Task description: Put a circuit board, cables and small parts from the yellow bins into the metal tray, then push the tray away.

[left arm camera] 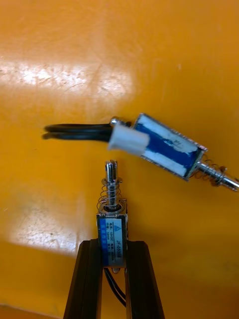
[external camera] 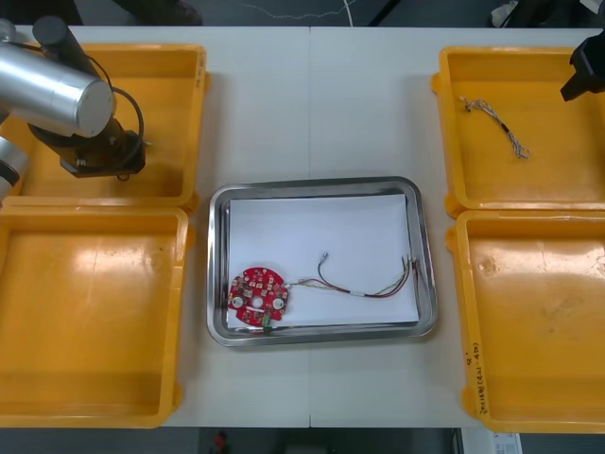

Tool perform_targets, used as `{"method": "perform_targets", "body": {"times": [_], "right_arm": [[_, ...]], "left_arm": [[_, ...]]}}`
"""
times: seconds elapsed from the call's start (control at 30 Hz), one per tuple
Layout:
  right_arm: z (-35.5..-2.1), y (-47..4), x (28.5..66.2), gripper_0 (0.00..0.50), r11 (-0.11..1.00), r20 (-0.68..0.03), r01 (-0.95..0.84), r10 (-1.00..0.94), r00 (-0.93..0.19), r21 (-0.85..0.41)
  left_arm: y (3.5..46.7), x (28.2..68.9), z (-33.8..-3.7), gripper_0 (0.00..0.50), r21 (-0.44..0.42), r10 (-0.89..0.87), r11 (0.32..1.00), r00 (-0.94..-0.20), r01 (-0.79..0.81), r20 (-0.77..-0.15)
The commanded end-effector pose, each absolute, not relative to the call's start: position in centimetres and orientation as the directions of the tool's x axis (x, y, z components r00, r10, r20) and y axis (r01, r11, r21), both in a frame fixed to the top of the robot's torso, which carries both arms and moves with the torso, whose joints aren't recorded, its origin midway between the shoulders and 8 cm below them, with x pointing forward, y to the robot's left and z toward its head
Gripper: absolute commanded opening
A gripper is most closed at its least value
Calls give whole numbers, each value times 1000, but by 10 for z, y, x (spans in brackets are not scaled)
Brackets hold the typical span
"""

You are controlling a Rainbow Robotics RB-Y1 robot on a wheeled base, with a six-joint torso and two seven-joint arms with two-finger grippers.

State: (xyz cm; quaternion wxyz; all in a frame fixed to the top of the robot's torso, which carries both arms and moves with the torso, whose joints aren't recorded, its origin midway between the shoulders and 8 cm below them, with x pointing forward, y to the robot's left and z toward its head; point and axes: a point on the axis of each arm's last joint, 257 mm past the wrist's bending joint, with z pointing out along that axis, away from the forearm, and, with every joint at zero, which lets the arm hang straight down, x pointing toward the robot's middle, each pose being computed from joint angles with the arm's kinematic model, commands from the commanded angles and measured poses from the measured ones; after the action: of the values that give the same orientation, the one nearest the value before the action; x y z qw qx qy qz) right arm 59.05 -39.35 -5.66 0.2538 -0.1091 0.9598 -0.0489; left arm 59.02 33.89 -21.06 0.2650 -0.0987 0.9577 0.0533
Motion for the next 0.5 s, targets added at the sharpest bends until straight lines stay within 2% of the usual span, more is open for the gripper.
{"method": "perform_targets", "body": {"times": [0.03, 0.27, 0.5], "right_arm": [[-11, -377, 618, 500, 964, -564, -210, -265, -782, -161], [-10, -376, 635, 500, 970, -580, -192, -244, -777, -151], [-32, -373, 653, 500, 972, -596, -182, -236, -768, -151]], "left_arm": [[343, 589, -183, 0, 55, -106, 986, -840, -159, -532], [345, 578, -155, 0, 49, -115, 985, -846, -164, -520], [341, 562, -131, 0, 54, -113, 985, -857, -161, -503]]}}
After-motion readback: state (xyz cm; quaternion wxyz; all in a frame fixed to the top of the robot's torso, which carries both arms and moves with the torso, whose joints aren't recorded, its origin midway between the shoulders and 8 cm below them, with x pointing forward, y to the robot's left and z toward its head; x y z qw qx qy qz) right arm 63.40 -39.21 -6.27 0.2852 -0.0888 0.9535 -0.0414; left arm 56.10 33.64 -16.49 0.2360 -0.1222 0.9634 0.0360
